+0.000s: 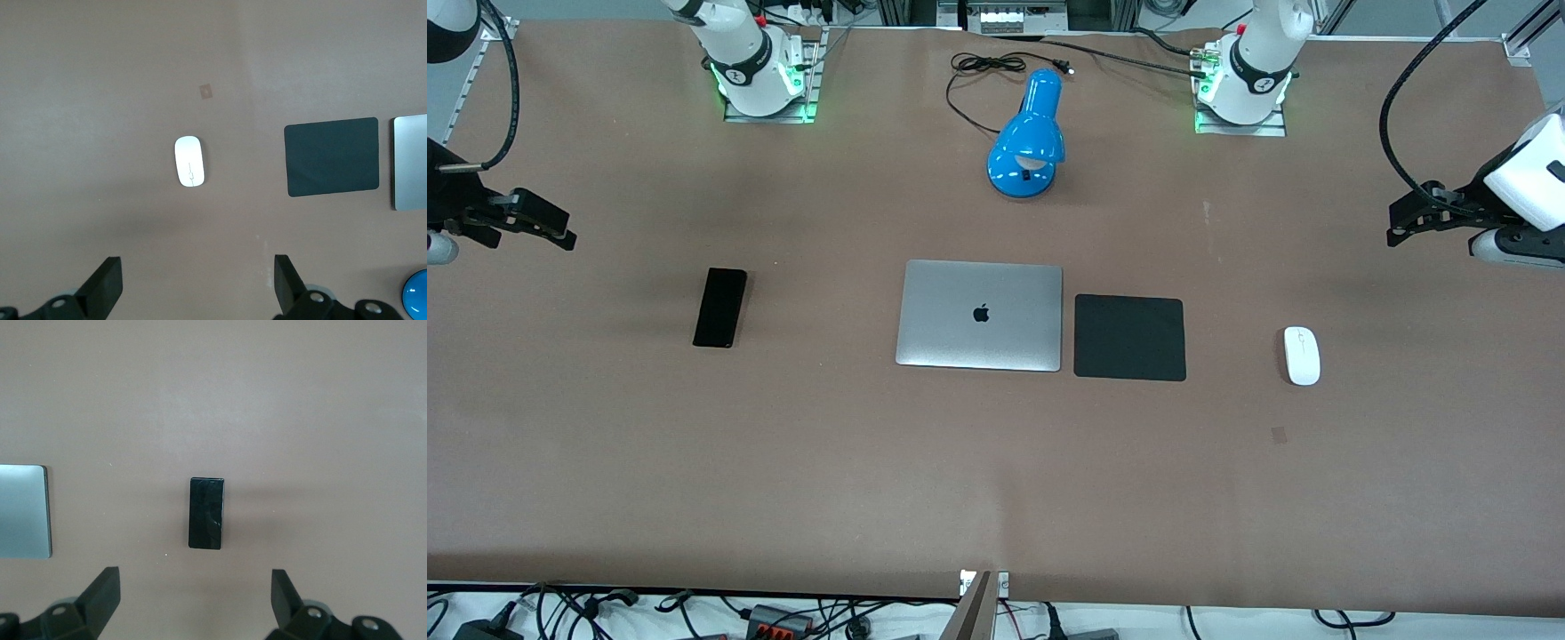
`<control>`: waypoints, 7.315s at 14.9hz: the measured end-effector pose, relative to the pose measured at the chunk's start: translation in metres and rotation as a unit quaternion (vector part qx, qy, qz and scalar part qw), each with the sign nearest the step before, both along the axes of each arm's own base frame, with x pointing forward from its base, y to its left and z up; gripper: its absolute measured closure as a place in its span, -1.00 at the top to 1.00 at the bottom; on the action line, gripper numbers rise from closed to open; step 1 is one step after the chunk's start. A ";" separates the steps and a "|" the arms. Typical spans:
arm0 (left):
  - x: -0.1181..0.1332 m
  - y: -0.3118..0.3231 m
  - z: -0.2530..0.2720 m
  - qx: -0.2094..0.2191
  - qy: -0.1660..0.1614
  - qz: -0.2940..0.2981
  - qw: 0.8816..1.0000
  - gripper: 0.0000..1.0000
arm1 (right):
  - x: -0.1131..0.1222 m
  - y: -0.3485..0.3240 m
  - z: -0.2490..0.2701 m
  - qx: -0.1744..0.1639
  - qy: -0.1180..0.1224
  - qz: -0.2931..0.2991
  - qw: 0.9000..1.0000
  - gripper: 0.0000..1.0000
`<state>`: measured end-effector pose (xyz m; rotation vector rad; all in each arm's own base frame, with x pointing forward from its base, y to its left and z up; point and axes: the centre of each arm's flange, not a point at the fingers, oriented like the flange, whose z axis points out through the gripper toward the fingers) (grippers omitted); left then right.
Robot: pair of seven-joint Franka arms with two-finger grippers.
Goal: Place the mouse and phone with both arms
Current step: 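Move the right gripper toward the black phone while the left gripper reaches the mouse, then lower the right gripper onto the phone while the left gripper grasps the mouse, then carry the white mouse with the left gripper onto the mouse pad, then release the mouse on the pad while the right gripper slides the phone toward the laptop, then raise the left gripper away while the right gripper releases the phone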
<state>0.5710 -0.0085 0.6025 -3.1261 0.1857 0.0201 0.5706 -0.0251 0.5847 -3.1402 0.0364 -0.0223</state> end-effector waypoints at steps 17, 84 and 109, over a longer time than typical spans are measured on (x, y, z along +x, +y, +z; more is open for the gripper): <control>0.037 0.028 -0.107 0.005 0.093 0.025 0.995 1.00 | 0.023 -0.003 -0.076 0.001 0.057 -0.002 0.998 1.00; 0.097 -0.111 -0.224 0.095 0.060 -0.007 0.994 1.00 | -0.023 0.217 -0.364 0.029 0.119 -0.026 0.992 0.59; -0.024 -0.016 -0.003 -0.008 0.023 0.053 0.998 1.00 | 0.044 0.266 -0.266 0.005 0.099 -0.102 0.990 1.00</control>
